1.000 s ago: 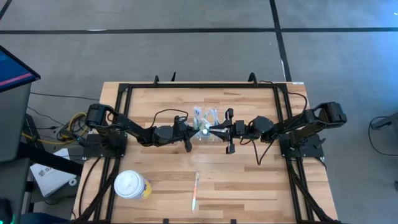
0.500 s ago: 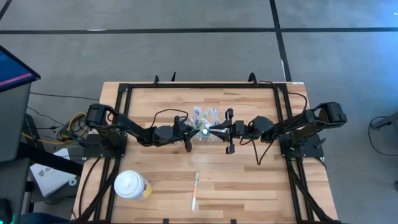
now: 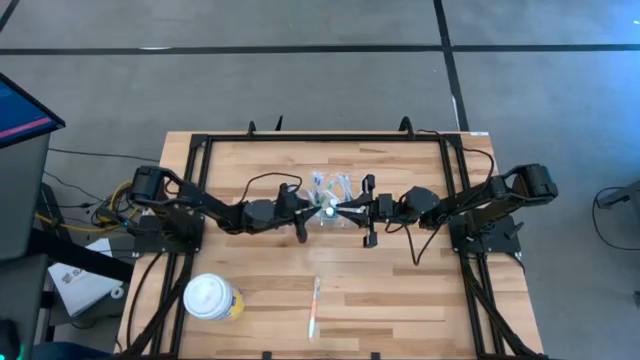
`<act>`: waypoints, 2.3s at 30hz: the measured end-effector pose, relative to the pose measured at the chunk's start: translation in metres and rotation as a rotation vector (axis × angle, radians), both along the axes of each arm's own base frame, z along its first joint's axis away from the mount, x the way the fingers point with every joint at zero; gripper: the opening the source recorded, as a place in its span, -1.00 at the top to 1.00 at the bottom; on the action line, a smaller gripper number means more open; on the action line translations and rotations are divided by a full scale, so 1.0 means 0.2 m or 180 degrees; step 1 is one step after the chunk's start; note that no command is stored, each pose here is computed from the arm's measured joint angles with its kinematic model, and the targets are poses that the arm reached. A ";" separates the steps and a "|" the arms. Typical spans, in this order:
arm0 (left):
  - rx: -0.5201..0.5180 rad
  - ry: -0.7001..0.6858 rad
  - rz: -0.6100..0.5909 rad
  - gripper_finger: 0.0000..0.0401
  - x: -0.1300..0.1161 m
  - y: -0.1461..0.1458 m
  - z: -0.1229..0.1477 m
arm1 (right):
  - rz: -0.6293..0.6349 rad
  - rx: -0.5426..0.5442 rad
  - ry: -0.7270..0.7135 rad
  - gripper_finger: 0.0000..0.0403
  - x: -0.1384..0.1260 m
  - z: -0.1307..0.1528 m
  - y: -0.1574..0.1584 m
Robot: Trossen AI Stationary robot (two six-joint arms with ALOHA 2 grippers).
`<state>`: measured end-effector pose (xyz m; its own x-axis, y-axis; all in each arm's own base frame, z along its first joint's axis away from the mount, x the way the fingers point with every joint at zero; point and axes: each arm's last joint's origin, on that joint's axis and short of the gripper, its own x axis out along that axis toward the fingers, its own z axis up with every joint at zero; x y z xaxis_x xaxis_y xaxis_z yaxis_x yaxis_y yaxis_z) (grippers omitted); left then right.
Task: Pick & Place toothbrushing station
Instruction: Put the green toothbrush into the transparent organizer
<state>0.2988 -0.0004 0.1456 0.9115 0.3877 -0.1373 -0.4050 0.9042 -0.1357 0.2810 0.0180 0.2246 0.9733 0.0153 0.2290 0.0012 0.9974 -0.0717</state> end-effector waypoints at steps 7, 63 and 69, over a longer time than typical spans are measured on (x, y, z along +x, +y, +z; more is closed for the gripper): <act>0.0203 -0.0032 -0.0060 0.61 -0.01 -0.02 0.06 | 0.0000 -0.0001 0.0000 0.70 0.00 0.00 0.00; 0.0372 0.0017 -0.0023 0.51 -0.09 -0.02 0.23 | 0.0001 -0.0004 0.0039 0.70 0.00 -0.01 0.00; 0.0450 -0.0011 0.0167 0.51 -0.14 -0.03 0.31 | -0.0002 -0.0005 0.0040 0.70 0.00 -0.01 0.00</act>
<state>0.2710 -0.0066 0.2075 0.8899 0.4500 -0.0748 -0.4519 0.8920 -0.0101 0.2813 0.0179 0.2235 0.9761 0.0151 0.2169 0.0008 0.9973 -0.0733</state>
